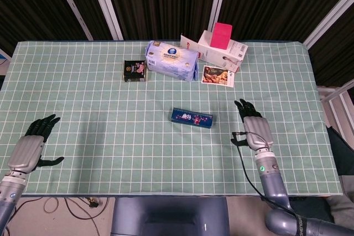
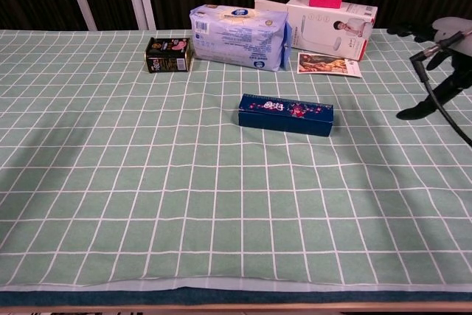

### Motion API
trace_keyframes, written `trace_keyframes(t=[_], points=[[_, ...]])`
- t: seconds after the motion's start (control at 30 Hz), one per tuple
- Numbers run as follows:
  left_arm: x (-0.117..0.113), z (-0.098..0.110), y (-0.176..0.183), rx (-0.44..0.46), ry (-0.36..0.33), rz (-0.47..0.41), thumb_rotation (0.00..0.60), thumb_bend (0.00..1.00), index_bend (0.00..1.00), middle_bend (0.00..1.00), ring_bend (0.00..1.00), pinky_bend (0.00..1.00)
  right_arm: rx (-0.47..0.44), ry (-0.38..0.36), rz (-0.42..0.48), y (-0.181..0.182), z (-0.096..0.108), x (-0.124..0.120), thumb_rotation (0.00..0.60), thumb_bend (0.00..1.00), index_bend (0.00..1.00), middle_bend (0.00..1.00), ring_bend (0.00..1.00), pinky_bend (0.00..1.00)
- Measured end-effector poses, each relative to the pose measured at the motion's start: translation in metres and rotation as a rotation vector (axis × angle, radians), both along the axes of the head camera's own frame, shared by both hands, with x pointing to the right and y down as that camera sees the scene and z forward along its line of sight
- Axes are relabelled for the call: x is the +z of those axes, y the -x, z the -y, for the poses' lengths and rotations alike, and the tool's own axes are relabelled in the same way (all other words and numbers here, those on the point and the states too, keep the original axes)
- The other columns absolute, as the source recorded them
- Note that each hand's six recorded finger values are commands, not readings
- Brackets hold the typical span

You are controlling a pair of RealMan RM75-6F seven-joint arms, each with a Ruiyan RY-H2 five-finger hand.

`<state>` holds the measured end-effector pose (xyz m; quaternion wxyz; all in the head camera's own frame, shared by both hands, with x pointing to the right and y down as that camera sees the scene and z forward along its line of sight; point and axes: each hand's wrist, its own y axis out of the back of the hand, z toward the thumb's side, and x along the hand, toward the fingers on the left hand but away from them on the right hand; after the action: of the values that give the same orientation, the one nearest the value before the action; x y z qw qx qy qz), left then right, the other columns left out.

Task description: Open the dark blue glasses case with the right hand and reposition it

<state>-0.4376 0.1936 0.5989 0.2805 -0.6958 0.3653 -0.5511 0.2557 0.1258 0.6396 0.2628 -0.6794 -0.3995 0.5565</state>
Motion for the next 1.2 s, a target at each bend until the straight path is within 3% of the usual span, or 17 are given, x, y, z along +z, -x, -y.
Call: trace_keyframes(t=[0.2, 0.4, 0.83, 1.2], points=[[0.001, 0.001, 0.001, -0.012, 0.014, -0.011, 0.600, 0.01, 0.00, 0.00, 0.00, 0.00, -0.009, 0.063, 0.033, 0.043, 0.011, 0.016, 0.600, 0.12, 0.00, 0.00, 0.00, 0.24], [0.001, 0.003, 0.001, -0.025, 0.020, -0.025, 0.600, 0.01, 0.00, 0.00, 0.00, 0.00, -0.001, 0.091, 0.002, 0.057, 0.013, 0.039, 0.600, 0.11, 0.00, 0.00, 0.00, 0.24], [0.004, 0.004, 0.001, -0.038, 0.031, -0.041, 0.600, 0.01, 0.00, 0.00, 0.00, 0.00, -0.011, 0.076, -0.065, 0.070, 0.022, 0.073, 0.600, 0.11, 0.00, 0.00, 0.00, 0.24], [0.006, 0.005, 0.002, -0.052, 0.036, -0.042, 0.600, 0.01, 0.00, 0.00, 0.00, 0.00, -0.004, 0.068, -0.065, 0.078, 0.031, 0.088, 0.600, 0.12, 0.00, 0.00, 0.00, 0.24]])
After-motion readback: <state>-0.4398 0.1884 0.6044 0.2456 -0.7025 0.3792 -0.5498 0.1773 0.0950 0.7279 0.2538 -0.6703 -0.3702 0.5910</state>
